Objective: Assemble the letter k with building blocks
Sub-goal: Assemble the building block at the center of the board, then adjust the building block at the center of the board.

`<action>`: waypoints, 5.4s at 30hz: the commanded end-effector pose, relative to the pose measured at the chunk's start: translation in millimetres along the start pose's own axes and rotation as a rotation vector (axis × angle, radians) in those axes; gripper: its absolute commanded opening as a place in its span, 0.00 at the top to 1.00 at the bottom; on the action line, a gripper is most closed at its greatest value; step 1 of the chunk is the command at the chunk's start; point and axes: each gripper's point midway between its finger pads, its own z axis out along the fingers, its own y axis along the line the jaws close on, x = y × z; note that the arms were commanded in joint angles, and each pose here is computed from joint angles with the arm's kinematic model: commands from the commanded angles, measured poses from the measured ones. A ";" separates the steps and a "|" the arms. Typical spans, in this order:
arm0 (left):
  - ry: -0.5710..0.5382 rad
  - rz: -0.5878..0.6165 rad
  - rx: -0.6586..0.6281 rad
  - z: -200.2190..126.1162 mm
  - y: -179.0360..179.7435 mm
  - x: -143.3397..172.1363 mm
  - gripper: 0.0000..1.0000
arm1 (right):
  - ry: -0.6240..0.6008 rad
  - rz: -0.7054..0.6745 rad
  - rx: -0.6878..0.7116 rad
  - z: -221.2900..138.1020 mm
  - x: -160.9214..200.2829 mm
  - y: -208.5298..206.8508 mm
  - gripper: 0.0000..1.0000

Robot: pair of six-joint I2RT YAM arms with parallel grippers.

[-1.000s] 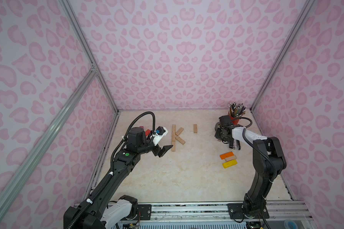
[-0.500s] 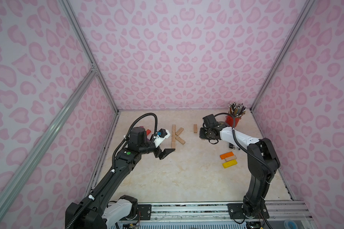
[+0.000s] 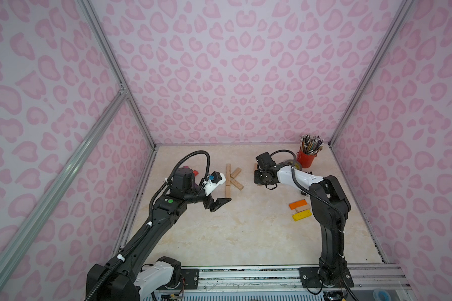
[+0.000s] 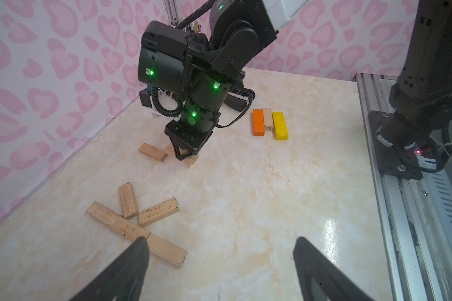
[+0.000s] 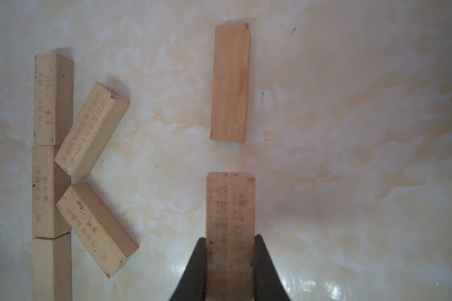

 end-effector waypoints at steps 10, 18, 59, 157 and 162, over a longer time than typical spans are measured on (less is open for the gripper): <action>0.010 0.011 -0.037 -0.4 6.0 1.4 0.11 | 0.039 -0.009 0.064 26.3 7.5 -6.2 0.86; 0.013 0.015 -0.047 -1.1 7.2 2.0 0.11 | 0.051 -0.004 0.070 35.0 8.2 -5.7 0.72; 0.015 0.021 -0.067 -2.6 9.8 1.8 0.11 | 0.031 -0.005 0.093 30.1 -5.5 -7.6 0.68; 0.019 0.005 -0.045 3.7 8.2 3.0 0.11 | 0.211 0.436 0.313 -93.9 136.6 -223.7 0.52; 0.018 0.002 -0.039 4.2 7.7 2.6 0.11 | 0.205 0.269 0.195 -109.8 136.9 -201.0 0.36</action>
